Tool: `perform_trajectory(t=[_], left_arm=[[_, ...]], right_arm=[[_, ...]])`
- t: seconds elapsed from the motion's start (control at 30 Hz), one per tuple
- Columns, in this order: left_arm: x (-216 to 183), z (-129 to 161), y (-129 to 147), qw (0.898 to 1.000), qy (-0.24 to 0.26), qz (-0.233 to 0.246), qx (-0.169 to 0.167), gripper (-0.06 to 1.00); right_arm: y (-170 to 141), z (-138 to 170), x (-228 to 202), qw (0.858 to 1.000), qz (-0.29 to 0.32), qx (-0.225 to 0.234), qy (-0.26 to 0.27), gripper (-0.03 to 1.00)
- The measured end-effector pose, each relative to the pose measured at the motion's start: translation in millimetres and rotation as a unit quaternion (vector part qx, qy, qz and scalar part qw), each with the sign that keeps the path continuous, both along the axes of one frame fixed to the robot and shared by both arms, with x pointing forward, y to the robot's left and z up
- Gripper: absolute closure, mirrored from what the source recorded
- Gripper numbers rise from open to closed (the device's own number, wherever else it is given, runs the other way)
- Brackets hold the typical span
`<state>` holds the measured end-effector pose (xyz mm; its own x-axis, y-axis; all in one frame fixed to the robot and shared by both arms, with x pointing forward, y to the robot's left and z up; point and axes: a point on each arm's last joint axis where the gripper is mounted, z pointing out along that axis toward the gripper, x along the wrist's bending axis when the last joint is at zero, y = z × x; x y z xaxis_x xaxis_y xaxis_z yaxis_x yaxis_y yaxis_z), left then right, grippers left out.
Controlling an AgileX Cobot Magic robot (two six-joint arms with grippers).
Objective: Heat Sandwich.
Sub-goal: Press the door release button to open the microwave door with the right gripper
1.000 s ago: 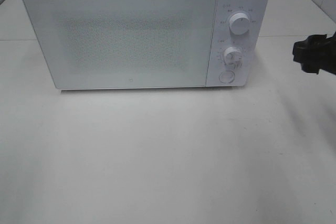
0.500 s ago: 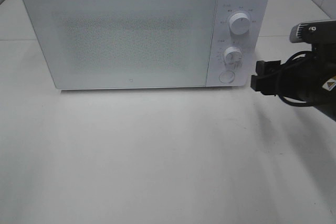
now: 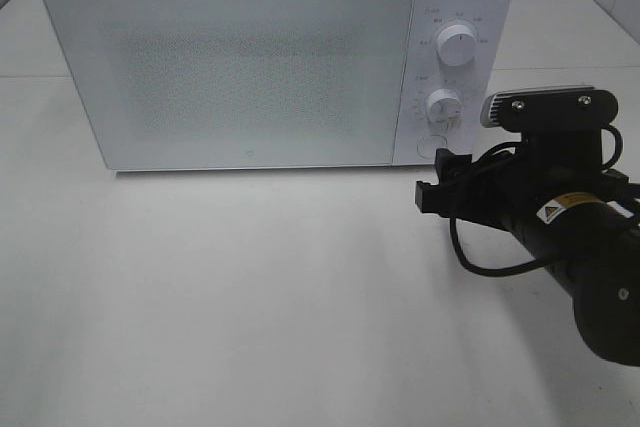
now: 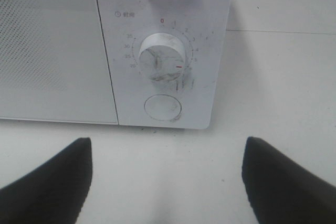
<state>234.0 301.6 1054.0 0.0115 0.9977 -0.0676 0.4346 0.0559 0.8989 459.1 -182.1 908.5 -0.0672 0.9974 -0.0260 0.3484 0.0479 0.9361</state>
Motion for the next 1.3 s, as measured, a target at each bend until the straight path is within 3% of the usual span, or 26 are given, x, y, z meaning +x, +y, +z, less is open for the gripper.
perform_trajectory(t=[0.5,0.6,0.67,0.7,0.77,0.87,0.9,0.97,1.0,1.03,1.07,1.1,1.13,1.2,1.23,1.3], left_arm=[[0.0,0.0,0.0,1.0,0.0,0.0,0.0,-0.03],[0.0,0.0,0.0,1.0,0.0,0.0,0.0,-0.03],[0.0,0.0,0.0,1.0,0.0,0.0,0.0,-0.03],[0.0,0.0,0.0,1.0,0.0,0.0,0.0,-0.03],[0.0,0.0,0.0,1.0,0.0,0.0,0.0,-0.03],[0.0,0.0,0.0,1.0,0.0,0.0,0.0,-0.03],[0.0,0.0,0.0,1.0,0.0,0.0,0.0,-0.03],[0.0,0.0,0.0,1.0,0.0,0.0,0.0,-0.03],[0.0,0.0,0.0,1.0,0.0,0.0,0.0,-0.03],[0.0,0.0,0.0,1.0,0.0,0.0,0.0,-0.03],[0.0,0.0,0.0,1.0,0.0,0.0,0.0,-0.03],[0.0,0.0,0.0,1.0,0.0,0.0,0.0,-0.03],[0.0,0.0,0.0,1.0,0.0,0.0,0.0,-0.03],[0.0,0.0,0.0,1.0,0.0,0.0,0.0,-0.03],[0.0,0.0,0.0,1.0,0.0,0.0,0.0,-0.03],[0.0,0.0,0.0,1.0,0.0,0.0,0.0,-0.03]], right_arm=[[7.7,-1.0,-6.5,1.0,-0.013,0.011,-0.011,0.2],[7.4,-1.1,-6.5,0.998,-0.028,0.047,-0.009,0.2],[7.3,-1.1,-6.5,0.995,-0.043,0.087,-0.007,0.2],[7.3,-1.1,-6.5,0.988,-0.062,0.139,-0.004,0.2],[7.3,-1.1,-6.5,0.984,-0.07,0.161,-0.003,0.2],[7.3,-1.1,-6.5,0.956,-0.109,0.271,0.002,0.2],[7.3,-1.1,-6.5,0.956,-0.109,0.271,0.002,0.2],[7.3,-1.1,-6.5,0.938,-0.128,0.323,0.005,0.2],[7.3,-1.1,-6.5,0.912,-0.149,0.381,0.008,0.2],[7.4,-1.1,-6.5,0.898,-0.159,0.411,0.009,0.2],[7.4,-1.1,-6.5,0.898,-0.159,0.411,0.009,0.2],[7.4,-1.1,-6.5,0.886,-0.167,0.433,0.01,0.2],[7.6,-1.1,-6.5,0.855,-0.184,0.484,0.014,0.2],[8.1,-1.0,-6.5,0.83,-0.195,0.523,0.017,0.2],[8.1,-1.0,-6.5,0.83,-0.195,0.523,0.017,0.2],[8.5,-0.9,-6.5,0.795,-0.209,0.569,0.02,0.21]])
